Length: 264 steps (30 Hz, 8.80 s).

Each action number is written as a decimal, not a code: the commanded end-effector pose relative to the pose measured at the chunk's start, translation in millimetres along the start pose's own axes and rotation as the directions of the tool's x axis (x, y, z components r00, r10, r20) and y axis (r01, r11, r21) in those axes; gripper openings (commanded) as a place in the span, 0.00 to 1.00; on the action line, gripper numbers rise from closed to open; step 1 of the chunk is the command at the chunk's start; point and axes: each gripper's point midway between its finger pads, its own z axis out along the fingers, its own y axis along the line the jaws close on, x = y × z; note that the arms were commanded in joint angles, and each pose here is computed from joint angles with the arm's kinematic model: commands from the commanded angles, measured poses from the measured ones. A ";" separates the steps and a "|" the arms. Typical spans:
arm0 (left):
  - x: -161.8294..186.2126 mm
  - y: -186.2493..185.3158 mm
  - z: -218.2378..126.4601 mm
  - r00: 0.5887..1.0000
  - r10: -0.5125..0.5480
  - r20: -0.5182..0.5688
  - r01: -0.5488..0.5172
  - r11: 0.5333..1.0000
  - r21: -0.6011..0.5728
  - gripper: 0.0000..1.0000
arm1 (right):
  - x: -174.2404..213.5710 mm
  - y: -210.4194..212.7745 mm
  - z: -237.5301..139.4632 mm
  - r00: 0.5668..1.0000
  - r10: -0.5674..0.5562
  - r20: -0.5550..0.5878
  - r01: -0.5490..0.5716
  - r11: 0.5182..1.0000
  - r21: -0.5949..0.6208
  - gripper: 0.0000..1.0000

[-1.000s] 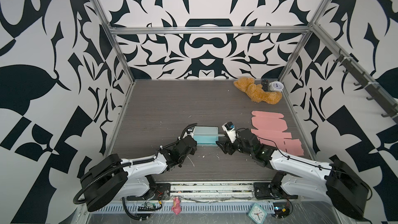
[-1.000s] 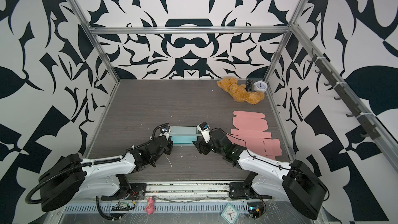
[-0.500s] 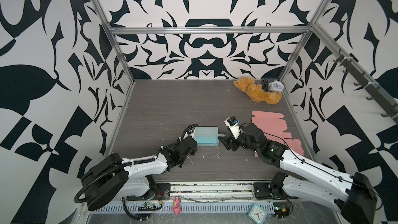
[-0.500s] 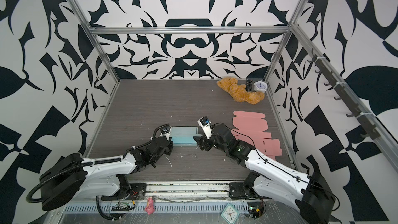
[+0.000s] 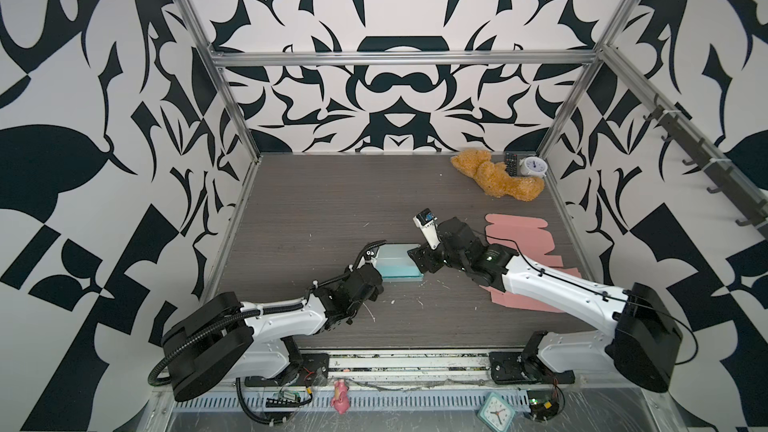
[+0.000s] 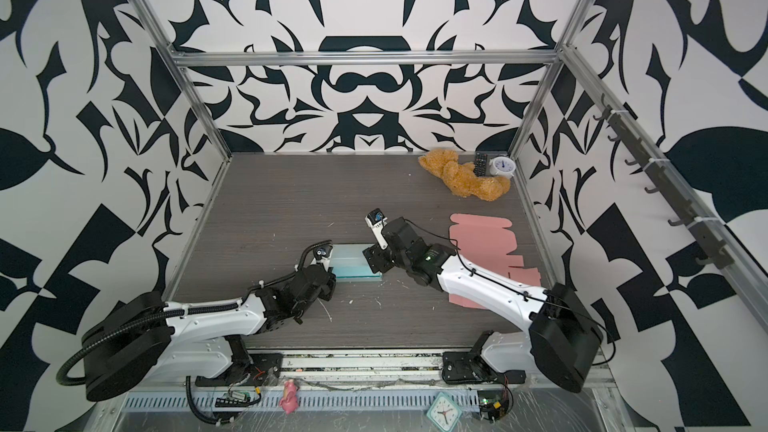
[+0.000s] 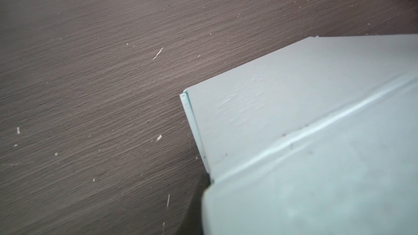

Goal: Fold the paper box

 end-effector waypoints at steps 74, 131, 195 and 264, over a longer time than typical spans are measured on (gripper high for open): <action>4.3 16.3 18.2 0.844 -0.300 -0.444 0.354 0.934 0.043 0.72 | 43.3 -22.5 27.1 0.994 0.059 -0.094 -0.056 0.998 0.037 0.84; 1.9 -12.5 -38.8 0.859 -0.257 -0.443 0.382 0.898 0.219 0.68 | 43.2 15.9 -29.5 0.979 0.187 -0.076 -0.196 0.971 -0.137 0.80; 30.9 -38.8 -19.4 0.829 -0.252 -0.500 0.413 0.878 0.242 0.68 | 89.2 62.7 13.6 0.962 0.190 -0.195 -0.232 0.946 -0.228 0.88; 40.6 -32.0 -14.7 0.837 -0.275 -0.472 0.405 0.893 0.198 0.51 | 90.3 53.8 19.6 0.976 0.148 -0.163 -0.168 0.979 -0.118 0.82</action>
